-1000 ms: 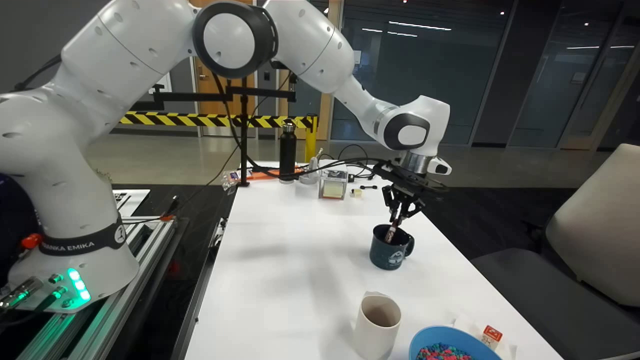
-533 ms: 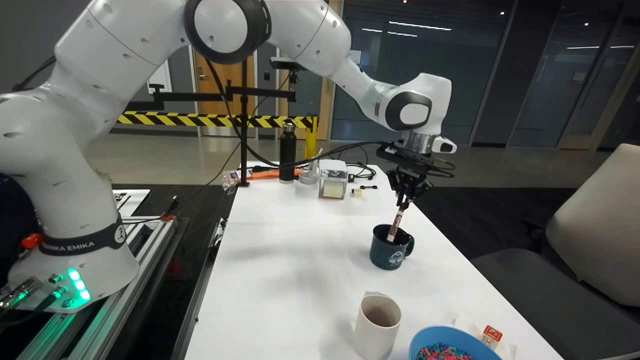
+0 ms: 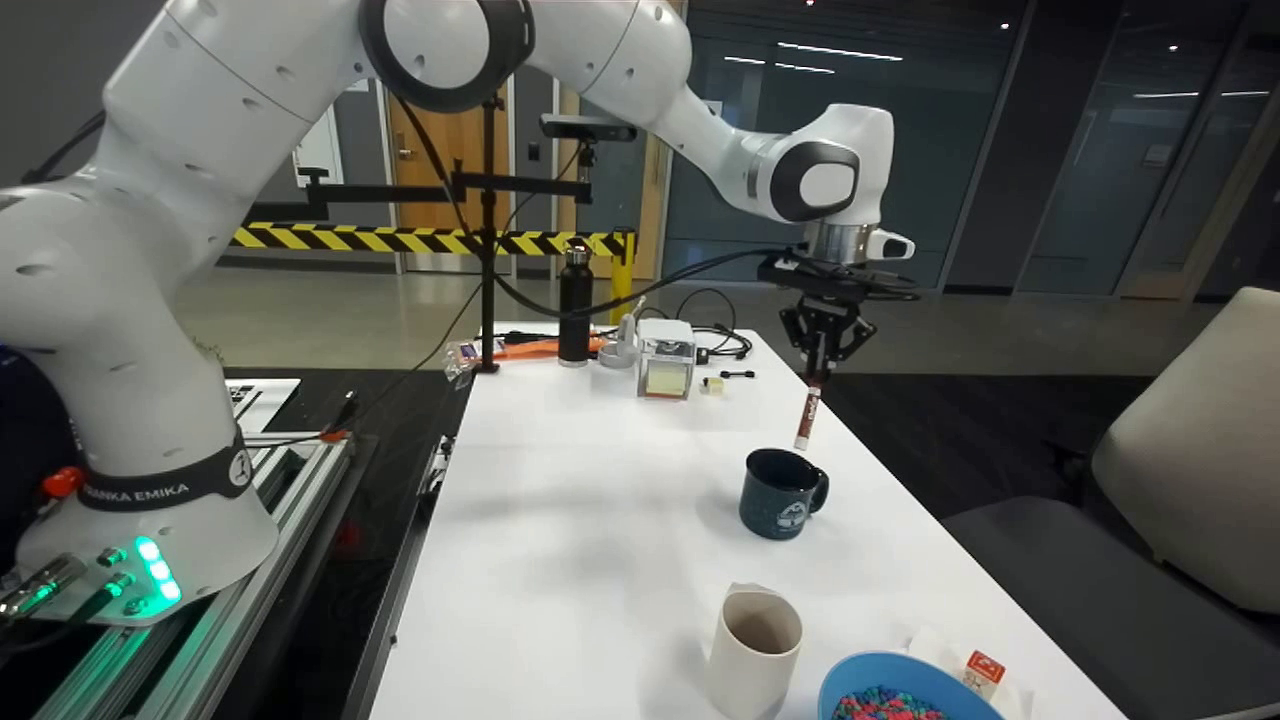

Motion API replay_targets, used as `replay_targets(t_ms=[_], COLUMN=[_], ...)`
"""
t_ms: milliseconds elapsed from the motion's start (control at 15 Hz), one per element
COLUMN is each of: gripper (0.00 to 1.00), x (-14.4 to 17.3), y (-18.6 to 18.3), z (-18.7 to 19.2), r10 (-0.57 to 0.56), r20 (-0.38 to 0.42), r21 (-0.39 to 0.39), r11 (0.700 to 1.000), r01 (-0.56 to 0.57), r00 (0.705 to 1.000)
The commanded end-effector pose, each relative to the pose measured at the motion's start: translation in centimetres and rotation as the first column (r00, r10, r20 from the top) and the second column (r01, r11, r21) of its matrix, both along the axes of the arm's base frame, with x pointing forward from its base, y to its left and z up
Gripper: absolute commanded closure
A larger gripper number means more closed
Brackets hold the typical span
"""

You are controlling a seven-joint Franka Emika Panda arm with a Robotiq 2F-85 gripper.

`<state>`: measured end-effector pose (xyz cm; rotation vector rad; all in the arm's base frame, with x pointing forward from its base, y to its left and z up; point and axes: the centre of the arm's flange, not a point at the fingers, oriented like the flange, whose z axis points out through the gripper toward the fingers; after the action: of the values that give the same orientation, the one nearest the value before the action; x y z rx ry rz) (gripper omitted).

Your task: Remove the marker from the cup and put it on the table

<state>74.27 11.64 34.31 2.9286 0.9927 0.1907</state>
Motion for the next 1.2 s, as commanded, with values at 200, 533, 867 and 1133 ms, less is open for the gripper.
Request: replay_targets(t_ms=[200,533,867,1133], gripper=[0.95,0.95,0.95,0.95], x=[1.9,2.5,2.9,2.4], y=[4.1,7.0,8.6,8.9], z=[1.8,-0.4,-3.2,-5.3], r10=[0.12,0.21,0.273,0.299], r20=[0.059,0.054,0.015,-0.03], r21=[-0.026,0.019,0.026,0.022], r11=[0.993,0.977,0.962,0.954], r01=[-0.118,-0.211,-0.273,-0.298], r00=[0.991,0.976,0.962,0.954])
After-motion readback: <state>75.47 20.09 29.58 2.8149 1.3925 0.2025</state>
